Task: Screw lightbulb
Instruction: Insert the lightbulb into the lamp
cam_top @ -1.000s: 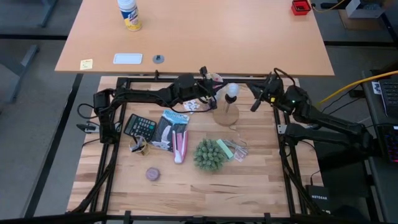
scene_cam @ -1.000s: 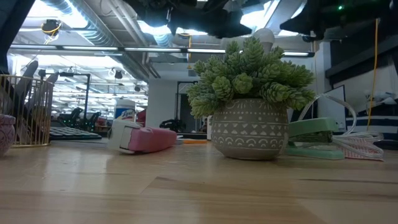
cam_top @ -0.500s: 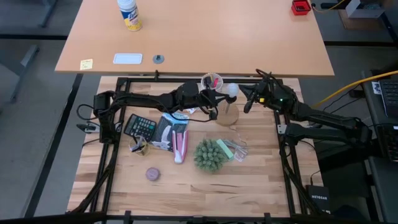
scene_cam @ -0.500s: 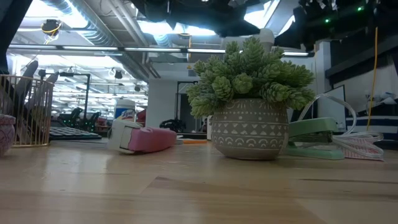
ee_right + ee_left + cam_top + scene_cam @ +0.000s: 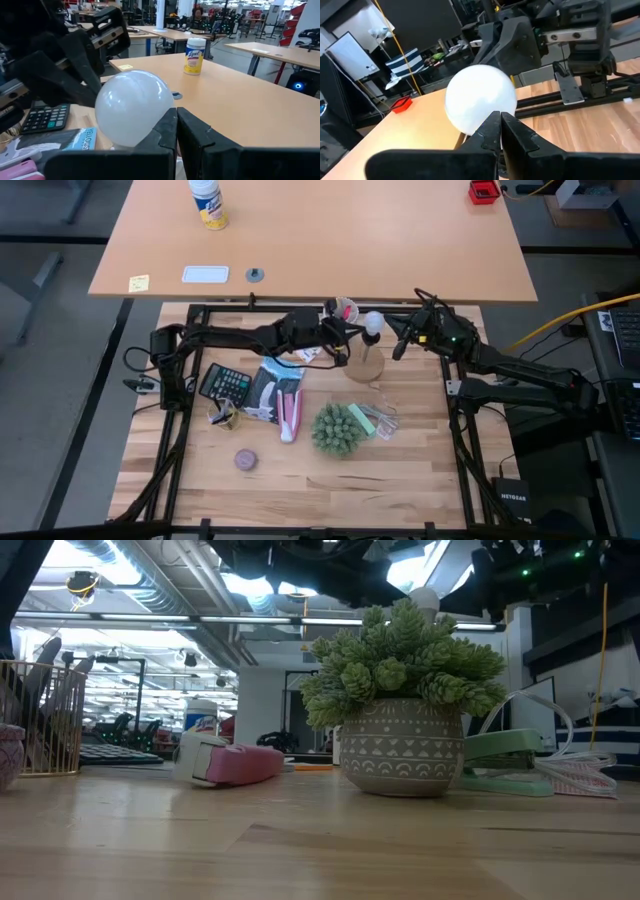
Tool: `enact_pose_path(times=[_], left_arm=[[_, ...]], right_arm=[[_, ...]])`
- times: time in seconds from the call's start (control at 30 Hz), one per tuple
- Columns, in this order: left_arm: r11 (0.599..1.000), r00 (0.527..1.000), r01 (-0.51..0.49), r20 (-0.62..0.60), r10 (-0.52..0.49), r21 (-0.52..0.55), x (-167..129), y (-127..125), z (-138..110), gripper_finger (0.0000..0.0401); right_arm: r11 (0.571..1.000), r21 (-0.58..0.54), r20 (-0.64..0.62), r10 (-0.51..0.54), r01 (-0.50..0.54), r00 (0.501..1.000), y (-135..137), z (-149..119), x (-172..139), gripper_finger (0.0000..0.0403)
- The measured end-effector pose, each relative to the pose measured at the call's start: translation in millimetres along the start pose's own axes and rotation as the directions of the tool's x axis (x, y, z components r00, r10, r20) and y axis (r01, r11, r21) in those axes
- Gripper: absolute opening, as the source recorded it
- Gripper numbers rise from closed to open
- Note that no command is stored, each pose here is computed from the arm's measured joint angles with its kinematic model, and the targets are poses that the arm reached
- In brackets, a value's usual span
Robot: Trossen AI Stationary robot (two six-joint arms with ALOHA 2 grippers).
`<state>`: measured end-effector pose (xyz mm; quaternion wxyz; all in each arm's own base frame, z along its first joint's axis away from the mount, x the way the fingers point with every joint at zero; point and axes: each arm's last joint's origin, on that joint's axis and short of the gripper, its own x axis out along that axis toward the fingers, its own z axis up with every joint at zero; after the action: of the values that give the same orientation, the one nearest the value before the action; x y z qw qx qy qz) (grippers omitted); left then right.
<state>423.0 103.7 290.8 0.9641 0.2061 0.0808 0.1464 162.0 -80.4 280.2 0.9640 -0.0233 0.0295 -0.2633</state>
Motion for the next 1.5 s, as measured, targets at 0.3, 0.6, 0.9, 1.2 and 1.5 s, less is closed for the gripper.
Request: enact_pose_path(times=[0.3, 0.6, 0.9, 1.2, 1.5], left_arm=[[1.000, 1.000, -0.002, -0.030, 0.002, 0.000, 0, 6, -5, 0.0005], [0.999, 0.998, -0.032, -0.049, 0.032, 0.017, 0, 12, -8, 0.0005], [0.999, 0.998, -0.035, -0.056, 0.035, -0.003, 2, 17, -12, 0.0005], [0.992, 0.990, -0.123, -0.059, 0.124, 0.023, 2, 24, -12, 0.0005], [0.986, 0.986, -0.169, 0.002, 0.169, 0.011, 1, 24, -3, 0.0005]], right_arm=[[0.998, 0.002, -0.004, 0.056, -0.056, 0.998, 2, -1, 0, 0.0016], [0.991, 0.031, -0.042, 0.128, -0.127, 0.991, 4, -3, -6, 0.0016], [0.964, 0.062, -0.050, 0.261, -0.257, 0.964, 8, -4, -7, 0.0017], [0.968, 0.056, -0.023, 0.247, -0.246, 0.969, 7, 0, -12, 0.0017], [0.997, -0.007, 0.081, 0.073, -0.072, 0.994, -1, 14, -30, 0.0017]])
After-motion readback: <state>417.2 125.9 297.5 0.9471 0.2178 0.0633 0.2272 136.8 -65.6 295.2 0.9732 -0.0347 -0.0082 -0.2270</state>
